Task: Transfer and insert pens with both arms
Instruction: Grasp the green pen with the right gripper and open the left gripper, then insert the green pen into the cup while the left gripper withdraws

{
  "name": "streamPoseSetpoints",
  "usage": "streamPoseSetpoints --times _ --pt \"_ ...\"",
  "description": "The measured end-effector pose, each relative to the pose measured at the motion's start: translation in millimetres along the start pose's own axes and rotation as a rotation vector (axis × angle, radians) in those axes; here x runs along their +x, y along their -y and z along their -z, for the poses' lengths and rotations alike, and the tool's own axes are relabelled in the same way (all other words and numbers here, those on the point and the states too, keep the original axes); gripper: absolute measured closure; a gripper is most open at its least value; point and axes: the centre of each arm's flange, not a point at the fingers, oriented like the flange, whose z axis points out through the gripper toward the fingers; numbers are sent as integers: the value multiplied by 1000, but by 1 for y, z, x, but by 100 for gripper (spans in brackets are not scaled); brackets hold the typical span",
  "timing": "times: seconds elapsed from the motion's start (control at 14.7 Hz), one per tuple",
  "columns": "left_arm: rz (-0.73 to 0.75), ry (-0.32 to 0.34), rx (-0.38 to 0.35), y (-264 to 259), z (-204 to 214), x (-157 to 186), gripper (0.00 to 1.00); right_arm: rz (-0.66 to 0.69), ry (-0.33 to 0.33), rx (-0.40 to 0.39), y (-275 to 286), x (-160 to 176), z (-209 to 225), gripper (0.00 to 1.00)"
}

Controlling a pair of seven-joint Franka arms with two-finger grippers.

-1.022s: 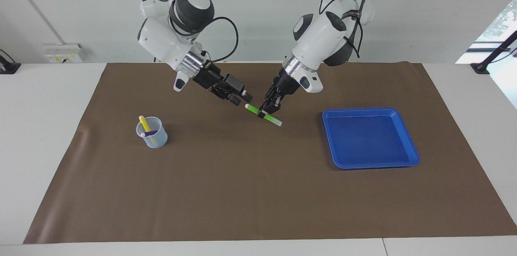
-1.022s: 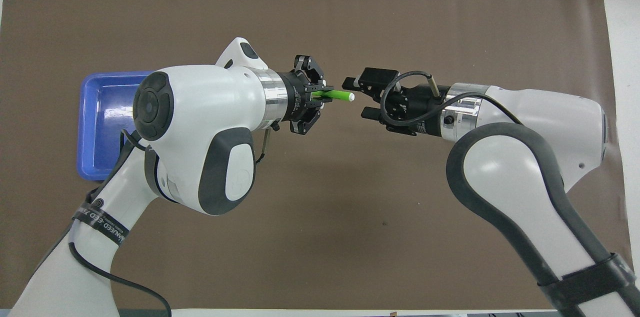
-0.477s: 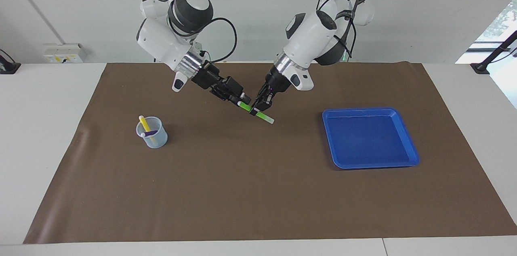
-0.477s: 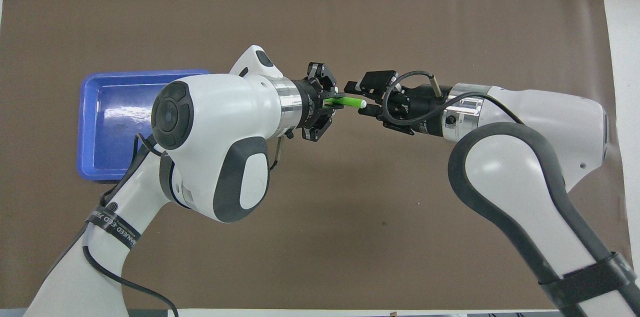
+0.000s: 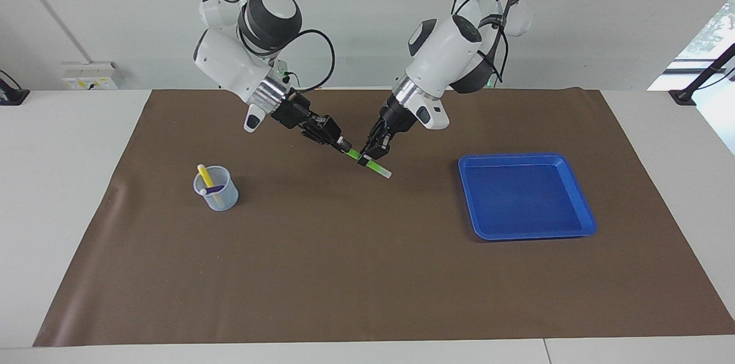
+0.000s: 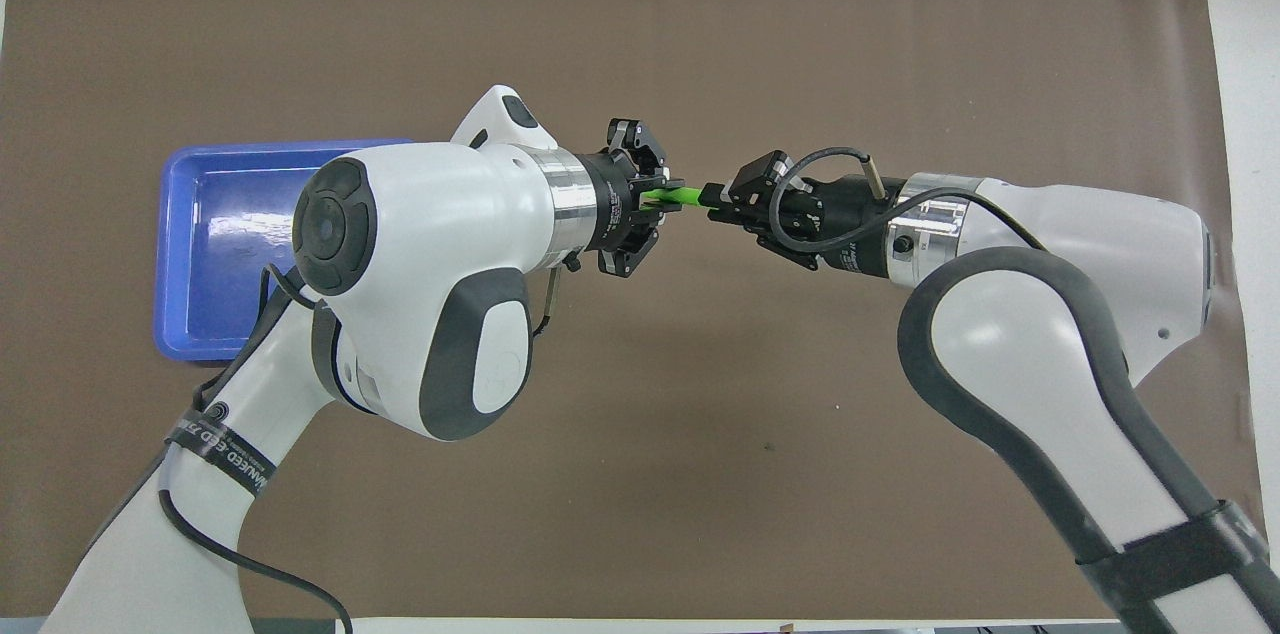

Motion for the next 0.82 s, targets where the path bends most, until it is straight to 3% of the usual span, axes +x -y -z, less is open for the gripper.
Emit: streamPoseSetpoints --times 0.34,0.61,0.82 --pt "-18 3 5 2 -2 -4 78 5 5 1 2 -2 -1 82" --pt "-182 -12 35 3 -1 1 38 21 44 -7 7 -2 3 82" --pt "-366 -42 119 -1 16 33 4 177 81 -165 17 22 43 82"
